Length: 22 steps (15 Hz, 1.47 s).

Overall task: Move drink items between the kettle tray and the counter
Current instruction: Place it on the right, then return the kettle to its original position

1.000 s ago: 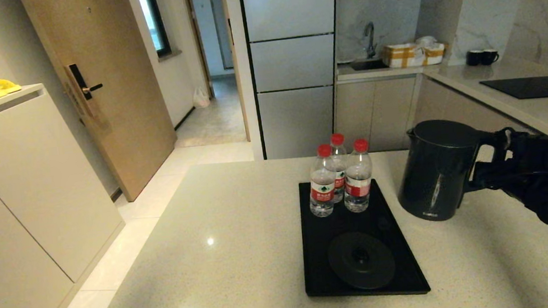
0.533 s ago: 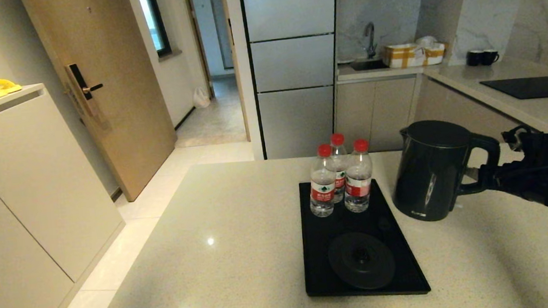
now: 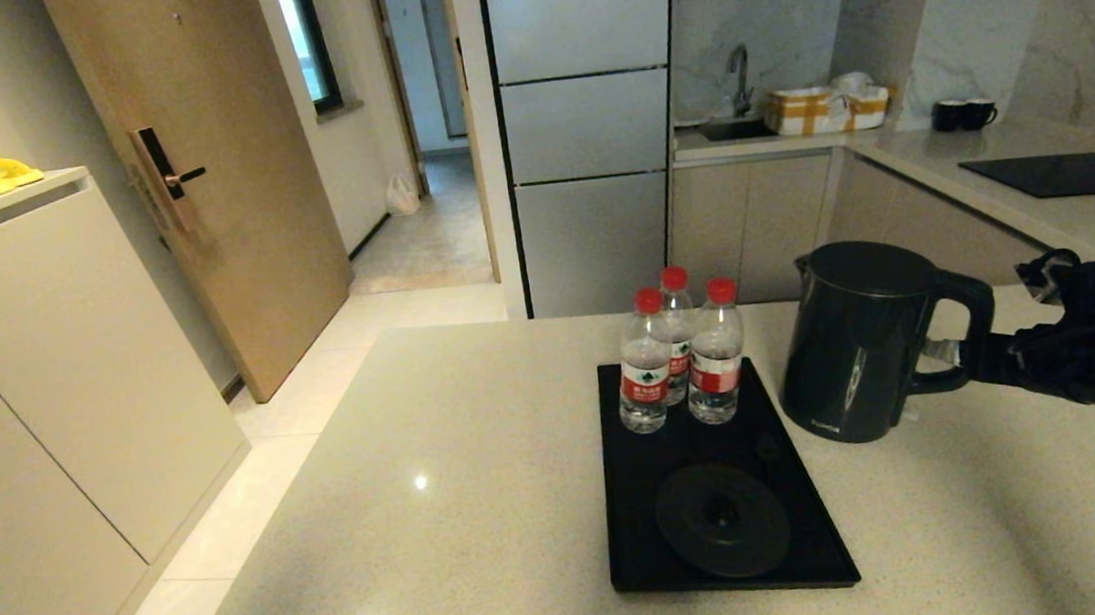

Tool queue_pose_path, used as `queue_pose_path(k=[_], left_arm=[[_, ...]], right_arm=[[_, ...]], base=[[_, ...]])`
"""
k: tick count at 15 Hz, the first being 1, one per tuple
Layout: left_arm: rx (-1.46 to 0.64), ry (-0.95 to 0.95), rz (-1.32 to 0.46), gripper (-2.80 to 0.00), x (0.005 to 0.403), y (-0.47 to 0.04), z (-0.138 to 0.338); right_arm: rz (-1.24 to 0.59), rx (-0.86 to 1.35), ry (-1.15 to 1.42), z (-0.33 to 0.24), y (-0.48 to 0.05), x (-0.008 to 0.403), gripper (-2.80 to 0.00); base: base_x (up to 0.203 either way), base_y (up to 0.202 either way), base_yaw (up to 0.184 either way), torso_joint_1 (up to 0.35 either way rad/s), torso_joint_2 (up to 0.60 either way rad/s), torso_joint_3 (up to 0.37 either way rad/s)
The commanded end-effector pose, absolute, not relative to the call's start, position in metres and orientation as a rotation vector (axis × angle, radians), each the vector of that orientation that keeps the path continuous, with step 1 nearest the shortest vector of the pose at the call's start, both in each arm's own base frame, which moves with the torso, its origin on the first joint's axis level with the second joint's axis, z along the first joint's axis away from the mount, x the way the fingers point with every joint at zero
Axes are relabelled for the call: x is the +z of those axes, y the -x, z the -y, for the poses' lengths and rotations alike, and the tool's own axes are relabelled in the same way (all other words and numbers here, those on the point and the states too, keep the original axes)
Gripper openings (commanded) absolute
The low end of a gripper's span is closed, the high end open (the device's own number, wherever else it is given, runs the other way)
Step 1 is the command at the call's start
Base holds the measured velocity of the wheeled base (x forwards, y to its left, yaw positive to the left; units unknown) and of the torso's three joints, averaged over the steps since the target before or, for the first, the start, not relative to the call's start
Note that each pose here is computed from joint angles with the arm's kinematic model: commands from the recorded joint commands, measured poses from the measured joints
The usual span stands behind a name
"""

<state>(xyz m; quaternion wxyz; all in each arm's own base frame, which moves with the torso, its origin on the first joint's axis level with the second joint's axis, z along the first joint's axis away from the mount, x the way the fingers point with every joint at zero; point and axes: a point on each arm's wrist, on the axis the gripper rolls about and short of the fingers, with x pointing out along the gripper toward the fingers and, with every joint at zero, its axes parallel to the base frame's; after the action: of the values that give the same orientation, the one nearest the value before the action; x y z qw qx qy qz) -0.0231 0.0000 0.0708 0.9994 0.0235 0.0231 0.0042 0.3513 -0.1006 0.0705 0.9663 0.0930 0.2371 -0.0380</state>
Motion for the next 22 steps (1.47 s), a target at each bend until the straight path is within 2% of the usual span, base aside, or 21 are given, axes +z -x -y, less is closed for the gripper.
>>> queue_pose_path(k=[1, 12, 18, 19, 22], left_arm=[[0.01, -0.048, -0.047, -2.8, 0.071, 0.023, 0.0], [0.011, -0.048, -0.046, -2.8, 0.071, 0.023, 0.0], [0.01, -0.048, -0.049, -2.8, 0.07, 0.023, 0.0], [0.01, -0.048, -0.049, -2.8, 0.071, 0.023, 0.0], [0.01, -0.048, -0.048, -2.8, 0.071, 0.023, 0.0]], right_arm=[[-0.469, -0.069, -0.189, 0.102, -0.349, 0.074, 0.0], [-0.379, 0.072, -0.194, 0.092, -0.313, 0.125, 0.0], [-0.241, 0.251, -0.157, 0.064, -0.249, 0.2, 0.0], [-0.224, 0.288, -0.148, 0.055, -0.234, 0.211, -2.8], [-0.212, 0.451, -0.091, 0.02, -0.203, 0.223, -2.8]], base=[[0.0, 0.0, 0.0, 0.0, 0.0, 0.0], [0.0, 0.0, 0.0, 0.0, 0.0, 0.0], [0.0, 0.0, 0.0, 0.0, 0.0, 0.0], [0.0, 0.0, 0.0, 0.0, 0.0, 0.0], [0.0, 0.0, 0.0, 0.0, 0.0, 0.0]])
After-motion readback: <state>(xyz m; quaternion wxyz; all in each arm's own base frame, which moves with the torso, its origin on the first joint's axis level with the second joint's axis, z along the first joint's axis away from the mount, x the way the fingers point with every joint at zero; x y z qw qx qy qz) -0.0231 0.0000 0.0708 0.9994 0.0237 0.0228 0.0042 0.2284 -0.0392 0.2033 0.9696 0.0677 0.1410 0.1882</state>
